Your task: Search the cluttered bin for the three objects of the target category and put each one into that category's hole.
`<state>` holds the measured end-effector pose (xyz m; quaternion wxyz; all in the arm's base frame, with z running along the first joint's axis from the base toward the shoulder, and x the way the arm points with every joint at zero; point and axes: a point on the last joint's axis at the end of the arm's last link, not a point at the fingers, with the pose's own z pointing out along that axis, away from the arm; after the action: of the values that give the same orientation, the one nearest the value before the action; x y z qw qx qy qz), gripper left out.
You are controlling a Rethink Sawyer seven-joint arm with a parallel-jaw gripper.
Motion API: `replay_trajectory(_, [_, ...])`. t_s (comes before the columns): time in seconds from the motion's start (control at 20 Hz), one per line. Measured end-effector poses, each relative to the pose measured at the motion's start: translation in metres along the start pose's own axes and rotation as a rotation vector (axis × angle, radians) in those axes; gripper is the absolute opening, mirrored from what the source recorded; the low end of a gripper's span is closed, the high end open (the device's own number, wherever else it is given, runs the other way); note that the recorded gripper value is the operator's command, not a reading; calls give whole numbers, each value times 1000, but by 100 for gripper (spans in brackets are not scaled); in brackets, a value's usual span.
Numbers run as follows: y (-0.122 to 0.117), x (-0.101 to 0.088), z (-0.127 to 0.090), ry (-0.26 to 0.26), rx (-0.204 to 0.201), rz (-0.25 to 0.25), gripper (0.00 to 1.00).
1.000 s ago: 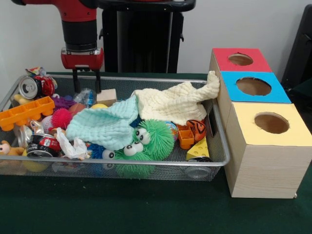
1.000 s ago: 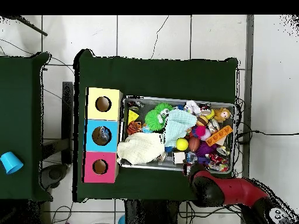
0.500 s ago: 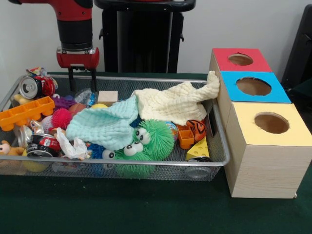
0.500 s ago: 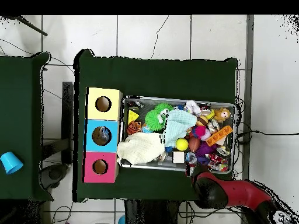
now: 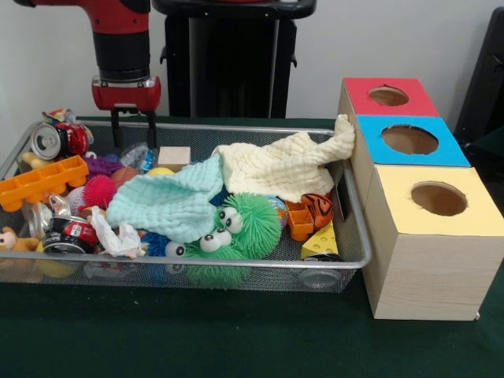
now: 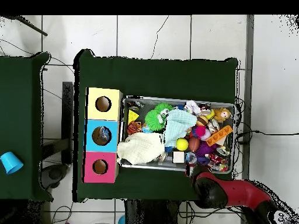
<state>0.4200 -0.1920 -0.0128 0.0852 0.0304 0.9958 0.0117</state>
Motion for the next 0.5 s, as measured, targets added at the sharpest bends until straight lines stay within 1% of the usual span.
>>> replay_trajectory(0.35, [7, 0, 3, 5, -8, -9, 100])
replay_trajectory(0.5, [8, -2, 4, 0, -7, -14, 100])
